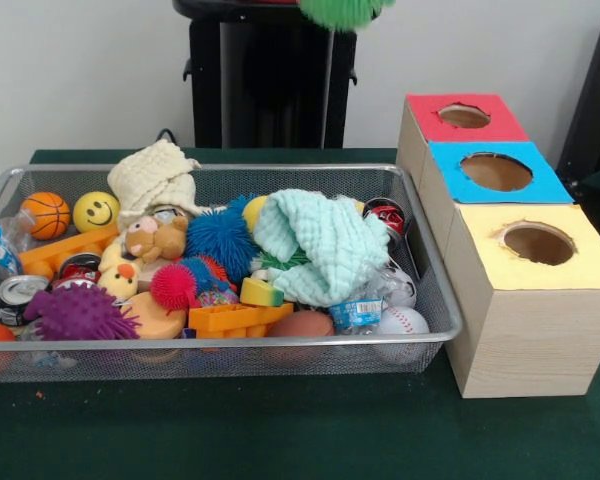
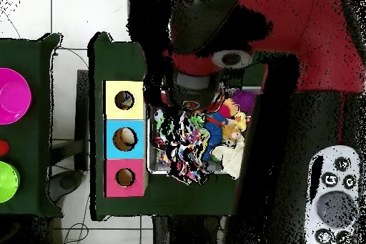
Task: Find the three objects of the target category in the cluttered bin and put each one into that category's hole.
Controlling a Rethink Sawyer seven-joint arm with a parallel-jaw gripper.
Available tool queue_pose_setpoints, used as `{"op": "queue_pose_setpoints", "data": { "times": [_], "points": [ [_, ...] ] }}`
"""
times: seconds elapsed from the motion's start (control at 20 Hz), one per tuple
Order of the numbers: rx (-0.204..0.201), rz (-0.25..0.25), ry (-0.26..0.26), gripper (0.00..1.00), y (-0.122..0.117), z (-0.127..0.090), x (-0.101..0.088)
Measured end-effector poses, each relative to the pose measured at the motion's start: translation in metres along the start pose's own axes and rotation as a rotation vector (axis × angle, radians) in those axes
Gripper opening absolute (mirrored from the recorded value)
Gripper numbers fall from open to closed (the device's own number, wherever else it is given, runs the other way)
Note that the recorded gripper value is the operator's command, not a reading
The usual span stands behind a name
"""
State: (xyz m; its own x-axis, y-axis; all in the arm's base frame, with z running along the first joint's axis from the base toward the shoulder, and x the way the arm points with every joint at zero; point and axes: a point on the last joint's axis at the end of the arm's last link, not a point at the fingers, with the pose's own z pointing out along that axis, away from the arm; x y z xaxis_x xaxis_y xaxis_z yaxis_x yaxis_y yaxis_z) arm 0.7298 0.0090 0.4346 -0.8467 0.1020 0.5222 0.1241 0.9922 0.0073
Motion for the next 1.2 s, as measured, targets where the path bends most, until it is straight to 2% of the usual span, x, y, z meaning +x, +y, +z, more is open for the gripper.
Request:
{"op": "queue_pose_setpoints", "data": {
  "times": [0.1,0.15,0.35,0.4,0.45,0.5,0.65,0.8,0.95,1.05,1.15,1.2],
  "points": [
    [-0.006,0.0,0.01,0.0,-0.001,-0.009,0.005],
    [-0.009,0.001,-0.009,0.0,-0.002,-0.014,0.007],
    [-0.01,0.003,-0.164,0.0,-0.001,-0.016,0.0],
    [-0.007,0.003,-0.264,0.0,0.0,-0.014,-0.008],
    [-0.004,0.003,-0.307,0.0,0.0,-0.012,-0.012],
    [0.002,0.003,-0.452,0.0,0.001,-0.007,-0.026],
    [0.01,0.004,-0.616,0.0,0.001,0.003,-0.045],
    [0.012,0.003,-0.697,0.0,0.001,0.014,-0.056],
    [0.013,0.004,-0.702,0.0,0.0,0.029,-0.061],
    [0.012,0.005,-0.66,0.0,0.0,0.036,-0.059],
    [0.01,0.006,-0.595,0.0,-0.001,0.037,-0.055],
    [0.007,0.011,-0.479,0.0,-0.003,0.034,-0.046]
  ]
}}
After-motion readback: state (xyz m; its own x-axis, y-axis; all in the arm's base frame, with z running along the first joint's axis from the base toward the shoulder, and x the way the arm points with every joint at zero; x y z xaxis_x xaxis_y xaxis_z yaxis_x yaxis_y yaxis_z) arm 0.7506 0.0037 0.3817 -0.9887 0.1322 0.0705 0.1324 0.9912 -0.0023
